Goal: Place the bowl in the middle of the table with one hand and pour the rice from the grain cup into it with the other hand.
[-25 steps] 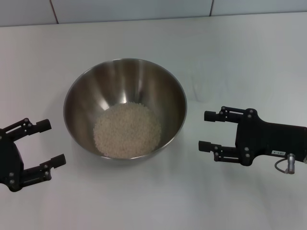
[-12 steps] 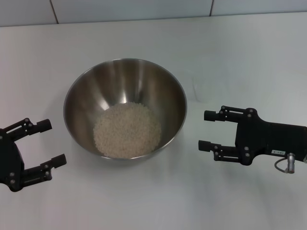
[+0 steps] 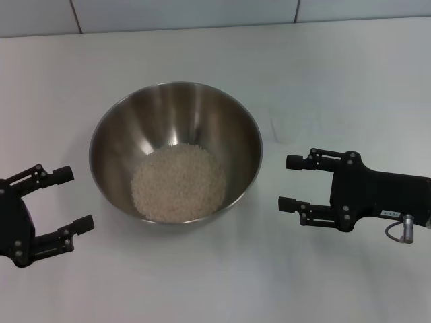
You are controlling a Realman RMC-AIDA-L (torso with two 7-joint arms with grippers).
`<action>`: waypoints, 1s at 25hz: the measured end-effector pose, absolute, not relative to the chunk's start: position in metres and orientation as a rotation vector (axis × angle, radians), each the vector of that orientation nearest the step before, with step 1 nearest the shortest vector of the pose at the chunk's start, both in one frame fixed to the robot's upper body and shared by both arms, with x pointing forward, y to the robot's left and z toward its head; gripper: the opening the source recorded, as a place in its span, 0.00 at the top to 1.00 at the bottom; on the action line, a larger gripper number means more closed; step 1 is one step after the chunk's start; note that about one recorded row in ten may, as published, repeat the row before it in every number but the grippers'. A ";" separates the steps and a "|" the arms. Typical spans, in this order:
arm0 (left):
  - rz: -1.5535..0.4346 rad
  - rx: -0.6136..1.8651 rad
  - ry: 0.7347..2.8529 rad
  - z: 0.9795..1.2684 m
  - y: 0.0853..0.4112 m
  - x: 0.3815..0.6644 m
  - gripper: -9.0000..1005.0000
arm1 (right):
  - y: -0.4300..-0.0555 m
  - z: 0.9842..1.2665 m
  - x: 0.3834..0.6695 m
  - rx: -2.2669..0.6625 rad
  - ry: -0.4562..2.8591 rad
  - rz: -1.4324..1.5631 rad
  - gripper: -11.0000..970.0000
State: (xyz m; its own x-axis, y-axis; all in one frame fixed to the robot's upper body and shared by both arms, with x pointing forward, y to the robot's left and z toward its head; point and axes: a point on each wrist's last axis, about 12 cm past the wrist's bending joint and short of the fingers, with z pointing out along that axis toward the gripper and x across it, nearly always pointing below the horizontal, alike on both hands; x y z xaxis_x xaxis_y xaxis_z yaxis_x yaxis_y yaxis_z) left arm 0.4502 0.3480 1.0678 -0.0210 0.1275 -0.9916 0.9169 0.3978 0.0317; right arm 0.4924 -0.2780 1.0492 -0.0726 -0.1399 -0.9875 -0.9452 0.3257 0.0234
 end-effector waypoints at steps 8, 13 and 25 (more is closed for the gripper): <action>-0.834 0.988 1.467 1.068 0.348 0.450 0.21 | -0.278 1.049 0.493 -1.041 1.496 0.916 0.27; -0.835 0.988 1.467 1.068 0.348 0.450 0.21 | -0.278 1.049 0.493 -1.043 1.497 0.916 0.27; -0.836 0.986 1.465 1.068 0.347 0.451 0.21 | -0.277 1.050 0.495 -1.051 1.495 0.918 0.27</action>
